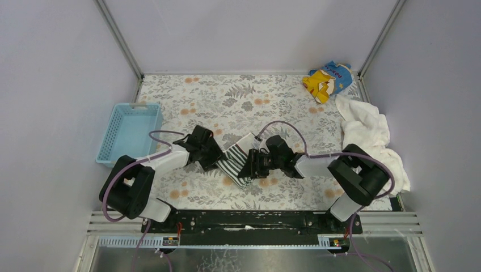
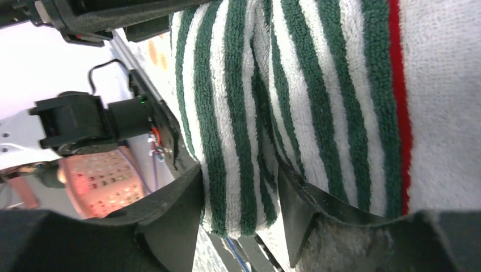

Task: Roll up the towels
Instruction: Roll the towel at the center of the board.

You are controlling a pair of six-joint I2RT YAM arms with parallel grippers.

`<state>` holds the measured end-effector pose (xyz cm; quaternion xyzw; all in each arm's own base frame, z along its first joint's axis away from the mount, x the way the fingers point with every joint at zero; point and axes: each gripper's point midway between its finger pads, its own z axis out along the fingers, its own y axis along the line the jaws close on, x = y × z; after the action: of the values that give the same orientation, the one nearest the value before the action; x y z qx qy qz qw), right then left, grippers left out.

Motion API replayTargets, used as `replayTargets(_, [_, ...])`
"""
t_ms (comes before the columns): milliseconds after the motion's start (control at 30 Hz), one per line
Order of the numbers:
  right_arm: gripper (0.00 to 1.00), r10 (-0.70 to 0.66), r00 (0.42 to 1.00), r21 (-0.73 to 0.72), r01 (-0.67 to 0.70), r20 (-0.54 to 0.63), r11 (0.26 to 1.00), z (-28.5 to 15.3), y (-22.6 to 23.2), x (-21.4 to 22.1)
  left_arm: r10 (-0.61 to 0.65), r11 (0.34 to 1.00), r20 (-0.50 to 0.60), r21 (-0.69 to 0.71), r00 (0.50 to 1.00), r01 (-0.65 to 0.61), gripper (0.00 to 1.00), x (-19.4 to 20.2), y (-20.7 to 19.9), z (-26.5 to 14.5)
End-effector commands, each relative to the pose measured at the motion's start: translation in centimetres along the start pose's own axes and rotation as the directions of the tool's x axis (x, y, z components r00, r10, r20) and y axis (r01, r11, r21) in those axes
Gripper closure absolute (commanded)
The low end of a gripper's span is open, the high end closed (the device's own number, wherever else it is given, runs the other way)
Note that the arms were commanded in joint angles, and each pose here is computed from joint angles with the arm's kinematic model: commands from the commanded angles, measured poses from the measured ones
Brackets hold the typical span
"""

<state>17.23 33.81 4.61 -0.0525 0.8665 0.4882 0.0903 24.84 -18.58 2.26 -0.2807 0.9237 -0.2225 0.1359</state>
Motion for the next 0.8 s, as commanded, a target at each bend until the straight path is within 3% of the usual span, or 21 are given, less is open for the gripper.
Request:
replayTargets(0, [0.41, -0.150, 0.989, 0.248, 0.150, -0.019, 0.957, -2.3, -2.0, 0.0, 0.015, 0.983, 0.027, -0.184, 1.000, -0.009, 0.44, 0.0, 4.2, 1.0])
replayTargets(167, [0.32, -0.380, 0.925, 0.394, 0.352, -0.008, 0.849, -4.0, 0.5, -1.7, 0.027, 0.982, 0.019, -0.187, 0.999, -0.023, 0.44, 0.2, 4.0, 1.2])
replayTargets(333, [0.27, -0.594, 0.803, 0.503, 0.535, -0.052, 0.679, -4.0, 3.4, -2.3, 0.041, 0.979, 0.019, -0.200, 0.999, -0.037, 0.43, 0.3, 4.0, 1.2])
replayTargets(567, [0.24, -0.748, 0.648, 0.641, 0.637, -0.144, 0.429, -2.7, 4.6, -2.5, 0.050, 0.978, 0.021, -0.204, 0.999, -0.044, 0.43, 0.3, 4.0, 1.0])
replayTargets(767, [0.26, -0.819, 0.530, 0.671, 0.691, -0.220, 0.268, -1.5, 5.2, -1.7, 0.052, 0.977, 0.018, -0.208, 0.998, -0.047, 0.43, 0.3, 3.9, 1.2])
